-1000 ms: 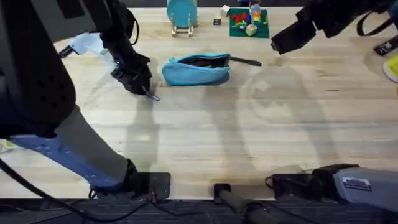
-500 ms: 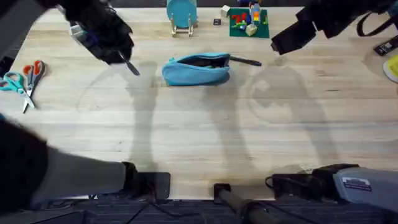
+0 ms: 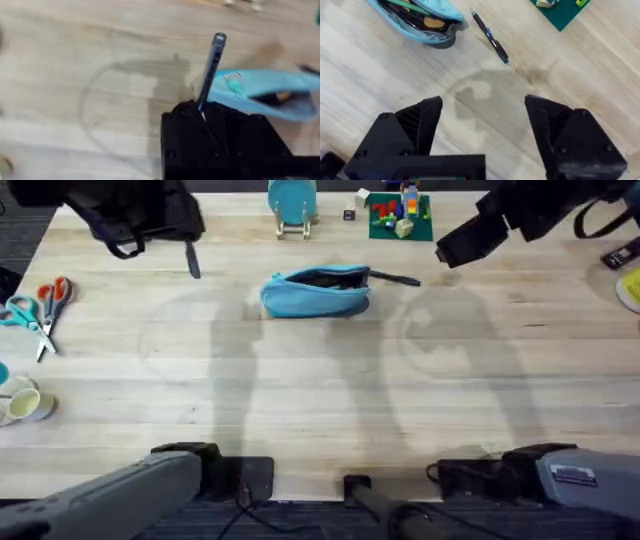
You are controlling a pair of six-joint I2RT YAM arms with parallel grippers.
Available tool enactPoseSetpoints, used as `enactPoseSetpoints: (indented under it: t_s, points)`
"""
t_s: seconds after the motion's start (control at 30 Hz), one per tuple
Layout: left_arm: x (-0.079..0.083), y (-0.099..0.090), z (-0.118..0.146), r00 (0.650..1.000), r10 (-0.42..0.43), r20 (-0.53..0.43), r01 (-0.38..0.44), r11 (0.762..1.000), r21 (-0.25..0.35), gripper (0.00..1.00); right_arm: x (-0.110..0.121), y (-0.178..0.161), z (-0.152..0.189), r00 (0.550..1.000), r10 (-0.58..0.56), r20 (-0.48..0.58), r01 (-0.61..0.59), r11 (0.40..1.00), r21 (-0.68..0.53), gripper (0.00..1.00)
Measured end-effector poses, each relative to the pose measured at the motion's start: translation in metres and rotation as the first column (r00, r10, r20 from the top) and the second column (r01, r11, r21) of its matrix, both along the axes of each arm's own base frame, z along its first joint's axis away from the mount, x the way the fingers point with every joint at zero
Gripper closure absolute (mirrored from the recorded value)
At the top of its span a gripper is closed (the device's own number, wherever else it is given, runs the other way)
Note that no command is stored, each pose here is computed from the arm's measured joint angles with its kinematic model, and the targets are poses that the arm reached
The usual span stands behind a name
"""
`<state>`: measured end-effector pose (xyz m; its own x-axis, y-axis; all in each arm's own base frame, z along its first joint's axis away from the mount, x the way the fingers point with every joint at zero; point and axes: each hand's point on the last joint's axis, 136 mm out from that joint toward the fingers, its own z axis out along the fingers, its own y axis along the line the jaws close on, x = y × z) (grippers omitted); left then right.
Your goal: Unzip the bag, pick up the pens from the table one at a time and place them inside, then zip the bag closed.
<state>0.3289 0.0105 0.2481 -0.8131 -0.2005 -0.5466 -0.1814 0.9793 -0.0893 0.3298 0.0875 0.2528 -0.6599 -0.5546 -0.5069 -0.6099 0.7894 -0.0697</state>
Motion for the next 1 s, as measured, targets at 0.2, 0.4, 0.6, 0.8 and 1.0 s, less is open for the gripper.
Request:
enactPoseSetpoints:
  t_s: [0.2, 0.4, 0.6, 0.8, 1.0]
  points:
    - [-0.001, -0.052, 0.021, 0.943, -0.329, 0.046, 0.324, 0.942, 0.089, 0.959, 0.0, 0.0, 0.0, 1.0, 0.0, 0.0, 0.0, 1.0, 0.0, 0.003]
    - [-0.003, -0.103, 0.043, 0.822, -0.56, 0.099, 0.541, 0.824, 0.17, 0.959, 0.0, 0.0, 0.0, 1.0, 0.0, 0.0, 0.0, 1.0, 0.0, 0.003]
    - [-0.015, -0.14, 0.049, 0.668, -0.738, 0.096, 0.704, 0.668, 0.239, 0.959, 0.0, 0.0, 0.0, 1.0, 0.0, 0.001, 0.0, 1.0, 0.0, 0.003]
    - [-0.019, -0.154, 0.051, 0.513, -0.856, 0.063, 0.794, 0.501, 0.343, 0.959, 0.0, 0.0, 0.0, 1.0, 0.0, 0.0, 0.0, 1.0, 0.0, 0.003]
    - [-0.016, -0.163, 0.057, 0.437, -0.895, 0.085, 0.815, 0.434, 0.384, 0.96, 0.0, 0.0, 0.0, 1.0, 0.0, 0.0, 0.0, 1.0, 0.0, 0.003]
